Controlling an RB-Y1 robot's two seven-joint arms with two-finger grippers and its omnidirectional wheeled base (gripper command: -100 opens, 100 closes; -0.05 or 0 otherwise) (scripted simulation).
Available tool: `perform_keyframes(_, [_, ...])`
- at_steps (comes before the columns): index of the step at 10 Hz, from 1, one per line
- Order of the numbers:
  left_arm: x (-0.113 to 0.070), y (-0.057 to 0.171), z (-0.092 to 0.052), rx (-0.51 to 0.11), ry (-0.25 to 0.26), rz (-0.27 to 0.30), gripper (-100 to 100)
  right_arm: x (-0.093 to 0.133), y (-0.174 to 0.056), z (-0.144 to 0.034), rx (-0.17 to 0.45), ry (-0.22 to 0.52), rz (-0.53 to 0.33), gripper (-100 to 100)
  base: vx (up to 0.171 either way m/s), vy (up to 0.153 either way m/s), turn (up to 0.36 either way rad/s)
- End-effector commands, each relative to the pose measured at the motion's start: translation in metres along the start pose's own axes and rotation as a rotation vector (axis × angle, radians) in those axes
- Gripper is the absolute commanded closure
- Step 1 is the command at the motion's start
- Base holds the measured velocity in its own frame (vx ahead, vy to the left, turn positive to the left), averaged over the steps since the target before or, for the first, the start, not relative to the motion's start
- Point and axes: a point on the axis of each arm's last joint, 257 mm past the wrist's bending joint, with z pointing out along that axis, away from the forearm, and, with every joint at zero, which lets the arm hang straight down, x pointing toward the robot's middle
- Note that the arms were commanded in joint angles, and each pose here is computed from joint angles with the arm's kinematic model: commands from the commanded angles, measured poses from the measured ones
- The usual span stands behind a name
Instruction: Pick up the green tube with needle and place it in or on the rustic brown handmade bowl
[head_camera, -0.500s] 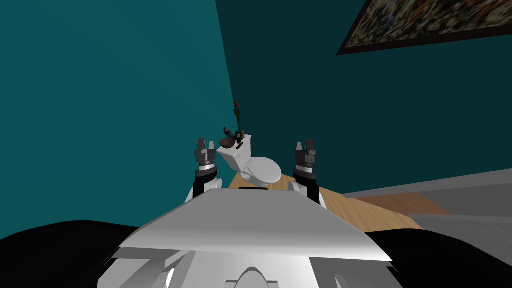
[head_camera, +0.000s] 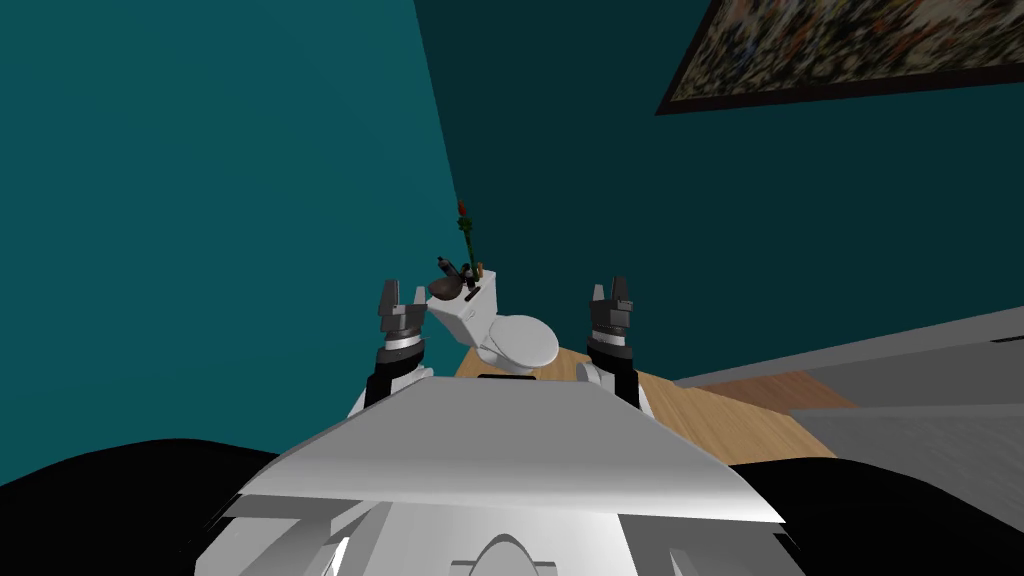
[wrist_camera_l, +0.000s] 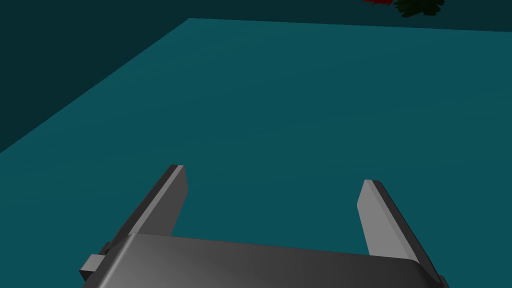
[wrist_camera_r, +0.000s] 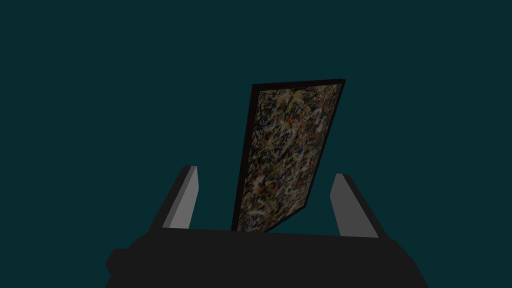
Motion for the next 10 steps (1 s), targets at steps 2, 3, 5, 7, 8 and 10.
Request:
perform_keyframes(2, [-0.01, -0.007, -0.006, -0.003, -0.008, -0.029, -100, 0.0, 0.0, 0.0, 0.0, 0.0, 0.0, 0, 0.047, -0.046, -0.058])
perform_keyframes(3, [-0.011, -0.007, -0.006, -0.004, -0.013, -0.036, -100, 0.0, 0.0, 0.0, 0.0, 0.0, 0.0, 0, 0.039, -0.036, -0.058])
perform_keyframes(5, [-0.019, -0.01, -0.012, -0.01, -0.03, -0.06, -100, 0.0, 0.0, 0.0, 0.0, 0.0, 0.0, 0, 0.037, -0.039, -0.089])
perform_keyframes(7, [-0.029, -0.013, -0.019, -0.018, -0.054, -0.087, -100, 0.0, 0.0, 0.0, 0.0, 0.0, 0.0, 0, 0.043, -0.043, -0.094])
perform_keyframes(8, [-0.035, -0.017, -0.026, -0.026, -0.068, -0.096, -100, 0.0, 0.0, 0.0, 0.0, 0.0, 0.0, 0, 0.028, -0.016, -0.107])
perform_keyframes(10, [-0.047, -0.02, -0.034, -0.038, -0.102, -0.123, -100, 0.0, 0.0, 0.0, 0.0, 0.0, 0.0, 0, 0.002, 0.013, -0.038])
